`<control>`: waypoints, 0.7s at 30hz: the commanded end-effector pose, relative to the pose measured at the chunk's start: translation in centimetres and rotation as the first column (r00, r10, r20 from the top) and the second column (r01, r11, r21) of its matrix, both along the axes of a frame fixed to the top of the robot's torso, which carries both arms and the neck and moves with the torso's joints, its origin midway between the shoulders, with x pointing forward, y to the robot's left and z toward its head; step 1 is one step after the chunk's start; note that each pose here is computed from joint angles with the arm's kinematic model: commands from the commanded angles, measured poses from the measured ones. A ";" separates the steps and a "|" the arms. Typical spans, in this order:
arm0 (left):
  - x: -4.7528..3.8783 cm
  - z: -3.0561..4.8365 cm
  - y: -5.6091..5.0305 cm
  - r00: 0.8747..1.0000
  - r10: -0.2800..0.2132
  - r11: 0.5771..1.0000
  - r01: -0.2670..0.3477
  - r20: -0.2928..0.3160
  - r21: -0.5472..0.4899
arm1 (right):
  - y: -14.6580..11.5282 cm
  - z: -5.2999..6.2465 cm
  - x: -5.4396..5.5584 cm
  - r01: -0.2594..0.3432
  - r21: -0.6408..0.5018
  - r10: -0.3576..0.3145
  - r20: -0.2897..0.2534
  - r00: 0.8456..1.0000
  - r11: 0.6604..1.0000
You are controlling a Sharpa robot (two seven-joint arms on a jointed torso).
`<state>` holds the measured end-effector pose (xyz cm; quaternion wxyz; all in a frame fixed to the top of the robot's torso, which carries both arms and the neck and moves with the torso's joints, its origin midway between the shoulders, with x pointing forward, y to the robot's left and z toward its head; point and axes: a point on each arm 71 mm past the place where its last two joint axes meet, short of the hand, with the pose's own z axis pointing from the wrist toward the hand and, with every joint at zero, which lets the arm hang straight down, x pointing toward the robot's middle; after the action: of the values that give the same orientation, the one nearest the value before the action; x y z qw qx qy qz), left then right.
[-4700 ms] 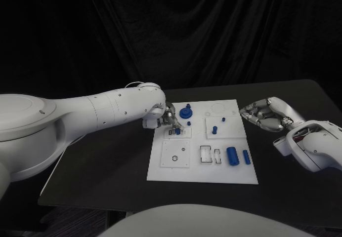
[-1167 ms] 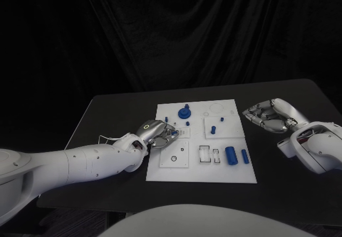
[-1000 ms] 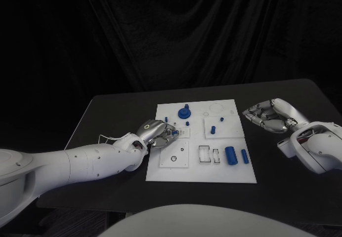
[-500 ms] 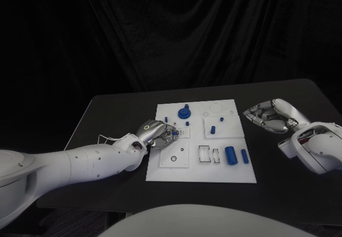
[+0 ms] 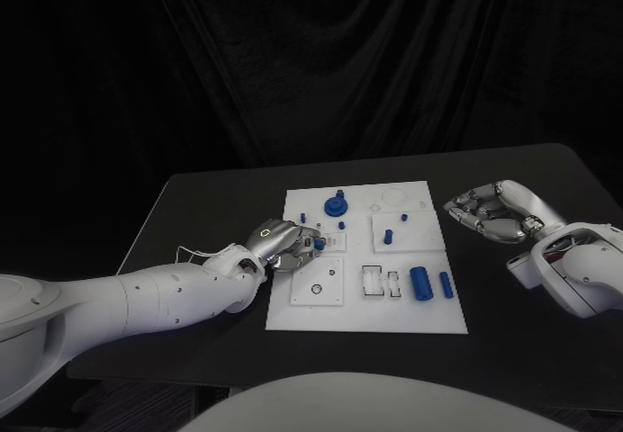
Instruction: Assemble the parts on the task board
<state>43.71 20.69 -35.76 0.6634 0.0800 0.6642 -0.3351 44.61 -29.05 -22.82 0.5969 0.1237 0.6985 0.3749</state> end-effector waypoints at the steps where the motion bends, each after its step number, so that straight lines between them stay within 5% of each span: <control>1: -0.32 -1.05 0.2 0.997 0.010 0.999 -0.008 -0.071 0.033 | 0.0 -0.2 -0.1 0.006 -0.003 -0.006 -0.014 1.000 1.000; 10: -0.41 -0.85 0.3 0.999 0.017 1.000 -0.016 -0.049 0.023 | -0.1 -0.2 -0.1 0.006 -0.004 -0.006 -0.019 1.000 1.000; 21: -1.16 0.82 0.5 0.997 0.049 0.998 -0.046 0.054 -0.042 | -0.3 -0.2 -0.2 0.010 -0.006 -0.010 -0.026 1.000 1.000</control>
<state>42.64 21.19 -35.42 0.6714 0.0644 0.6580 -0.3348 44.52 -29.32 -22.85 0.5953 0.1260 0.7009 0.3722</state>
